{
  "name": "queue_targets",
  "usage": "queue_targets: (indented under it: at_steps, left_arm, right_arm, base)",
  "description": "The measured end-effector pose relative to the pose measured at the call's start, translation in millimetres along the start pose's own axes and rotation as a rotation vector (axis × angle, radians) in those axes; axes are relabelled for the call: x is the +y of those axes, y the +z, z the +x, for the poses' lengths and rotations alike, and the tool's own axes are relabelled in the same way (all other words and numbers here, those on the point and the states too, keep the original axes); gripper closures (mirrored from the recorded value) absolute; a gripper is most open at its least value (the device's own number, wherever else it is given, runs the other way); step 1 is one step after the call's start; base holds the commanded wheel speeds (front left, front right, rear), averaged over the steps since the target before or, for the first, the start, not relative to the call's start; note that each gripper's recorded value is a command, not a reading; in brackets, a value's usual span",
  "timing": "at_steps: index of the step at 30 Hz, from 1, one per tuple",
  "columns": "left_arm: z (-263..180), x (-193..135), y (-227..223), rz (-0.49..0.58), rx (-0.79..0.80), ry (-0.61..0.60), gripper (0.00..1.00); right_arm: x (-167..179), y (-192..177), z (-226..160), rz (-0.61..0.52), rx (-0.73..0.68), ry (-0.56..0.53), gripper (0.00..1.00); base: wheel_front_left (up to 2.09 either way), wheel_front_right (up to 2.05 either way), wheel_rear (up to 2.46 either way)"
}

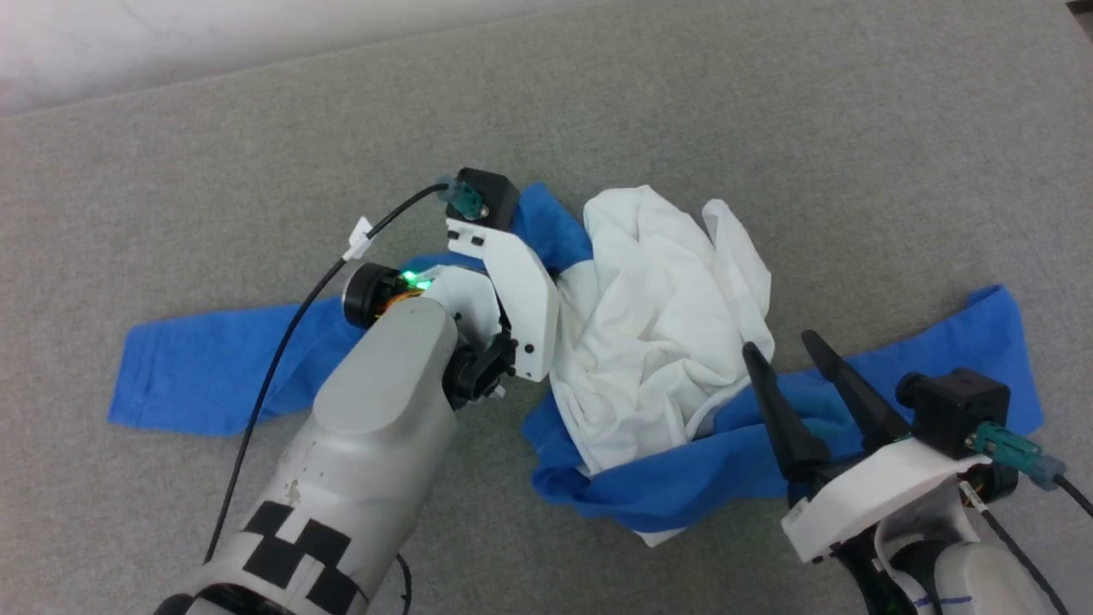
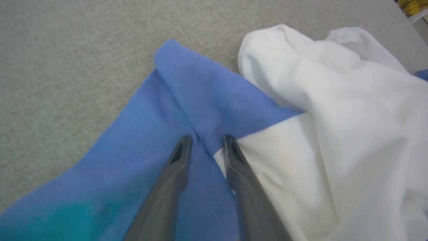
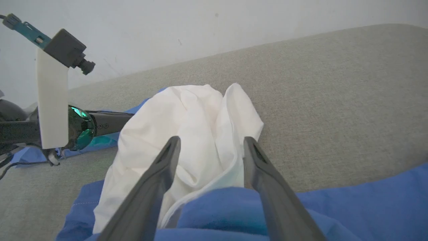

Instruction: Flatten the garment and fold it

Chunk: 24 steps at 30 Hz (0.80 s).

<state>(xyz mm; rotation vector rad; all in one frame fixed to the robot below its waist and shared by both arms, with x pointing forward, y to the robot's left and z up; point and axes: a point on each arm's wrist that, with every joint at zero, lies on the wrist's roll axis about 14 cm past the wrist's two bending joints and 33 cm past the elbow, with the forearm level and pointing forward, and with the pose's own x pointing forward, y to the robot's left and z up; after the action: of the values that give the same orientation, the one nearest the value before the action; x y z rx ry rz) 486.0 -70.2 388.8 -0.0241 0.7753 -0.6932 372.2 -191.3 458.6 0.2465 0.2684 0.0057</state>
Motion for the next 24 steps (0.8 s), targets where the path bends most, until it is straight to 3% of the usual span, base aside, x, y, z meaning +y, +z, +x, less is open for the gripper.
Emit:
queue_targets:
  at_steps: [9,18,24]
  left_arm:
    - [-18,11,-6,-0.076,-0.088,0.032,1.0]
    - [-101,114,-8,-0.227,-0.392,0.362,1.0]
    - [-174,166,-65,-0.31,-0.425,0.594,1.0]
  right_arm:
    - [13,2,9,-0.013,0.003,0.047,0.0]
    - [40,18,17,-0.033,-0.036,0.13,0.0]
    - [58,14,15,-0.046,-0.004,0.182,0.0]
  base:
    - [0.0,0.0,0.0]
    - [0.0,0.0,0.0]
    - [0.0,0.0,0.0]
